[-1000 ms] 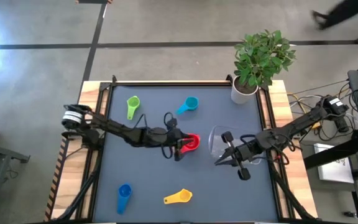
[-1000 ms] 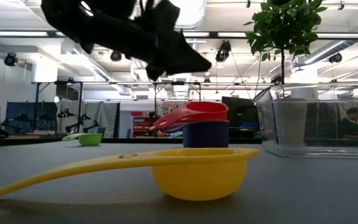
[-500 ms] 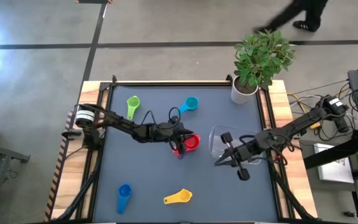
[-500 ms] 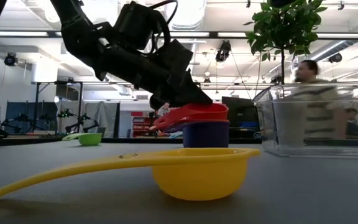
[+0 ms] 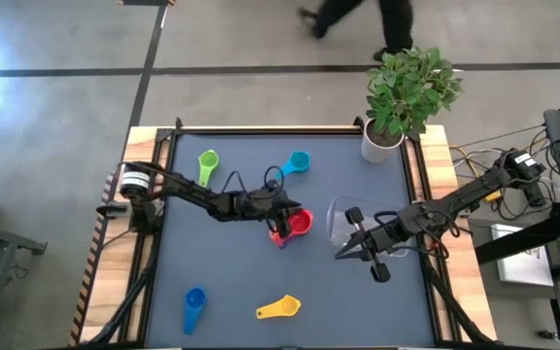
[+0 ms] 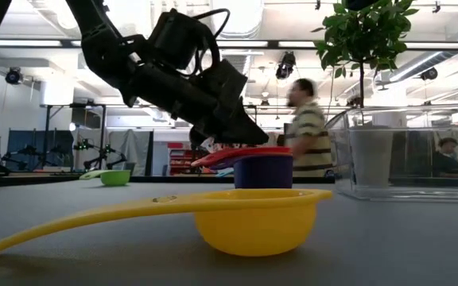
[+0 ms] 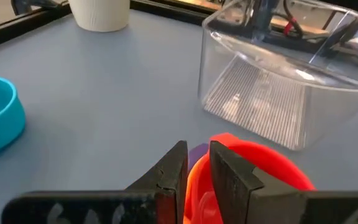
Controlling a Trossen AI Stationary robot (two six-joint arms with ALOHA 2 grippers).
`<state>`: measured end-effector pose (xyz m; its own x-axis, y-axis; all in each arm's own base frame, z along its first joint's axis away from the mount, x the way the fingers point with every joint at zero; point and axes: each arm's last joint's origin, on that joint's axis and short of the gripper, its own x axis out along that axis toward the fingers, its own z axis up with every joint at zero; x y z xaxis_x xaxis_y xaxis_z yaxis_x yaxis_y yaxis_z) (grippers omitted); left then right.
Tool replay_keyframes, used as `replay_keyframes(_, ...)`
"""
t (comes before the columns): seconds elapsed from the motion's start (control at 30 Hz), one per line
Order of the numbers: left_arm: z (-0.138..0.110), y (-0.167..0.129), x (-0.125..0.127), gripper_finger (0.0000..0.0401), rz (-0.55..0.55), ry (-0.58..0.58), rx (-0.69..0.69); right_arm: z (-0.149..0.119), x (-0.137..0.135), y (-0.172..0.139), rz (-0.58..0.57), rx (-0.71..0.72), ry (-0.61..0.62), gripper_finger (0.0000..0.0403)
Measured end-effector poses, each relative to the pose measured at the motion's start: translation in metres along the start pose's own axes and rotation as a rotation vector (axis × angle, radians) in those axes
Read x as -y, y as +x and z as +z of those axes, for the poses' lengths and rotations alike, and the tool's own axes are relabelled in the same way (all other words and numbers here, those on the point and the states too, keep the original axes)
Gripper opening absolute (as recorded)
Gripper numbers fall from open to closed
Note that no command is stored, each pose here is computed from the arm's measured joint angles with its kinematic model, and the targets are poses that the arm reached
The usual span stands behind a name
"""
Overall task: Nest measuring cups in basket
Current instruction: Stack the red measuring cup on the orange measuring cup, then stack the light blue measuring cup on the red measuring cup
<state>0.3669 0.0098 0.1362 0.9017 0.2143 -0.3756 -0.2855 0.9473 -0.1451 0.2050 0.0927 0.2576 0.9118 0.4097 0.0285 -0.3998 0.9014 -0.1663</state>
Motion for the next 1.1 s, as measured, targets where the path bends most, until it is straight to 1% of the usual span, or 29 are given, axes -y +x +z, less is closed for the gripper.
replay_keyframes(0.17,0.004,-0.001,-0.003,0.005,0.0,-0.009,0.012,0.0,0.0,0.0,0.0,0.0,0.002,0.0008)
replay_keyframes(0.3,-0.002,0.001,-0.004,0.005,0.008,-0.002,-0.023,0.0,0.0,0.0,0.0,0.0,0.002,0.0008)
replay_keyframes(0.4,-0.002,0.001,-0.004,0.005,0.009,-0.002,-0.03,0.0,0.0,0.0,0.0,0.0,0.002,0.0008)
replay_keyframes(0.53,0.007,-0.002,-0.003,0.005,-0.004,-0.018,-0.003,0.0,0.0,0.0,0.0,-0.001,0.002,0.0008)
replay_keyframes(0.67,0.018,-0.009,-0.004,0.005,-0.017,-0.008,0.017,0.0,0.0,0.0,0.001,-0.003,0.003,0.0008)
replay_keyframes(0.73,0.025,-0.014,-0.006,0.005,-0.015,-0.01,0.015,-0.001,0.0,0.0,0.001,-0.009,0.005,0.0008)
replay_keyframes(0.93,0.042,-0.031,-0.022,0.005,0.039,-0.027,-0.03,-0.003,-0.001,0.0,0.005,-0.032,0.012,0.0009)
replay_keyframes(1.1,0.051,-0.038,-0.042,0.005,0.101,-0.043,-0.058,-0.003,-0.001,0.0,0.005,-0.032,0.012,0.0009)
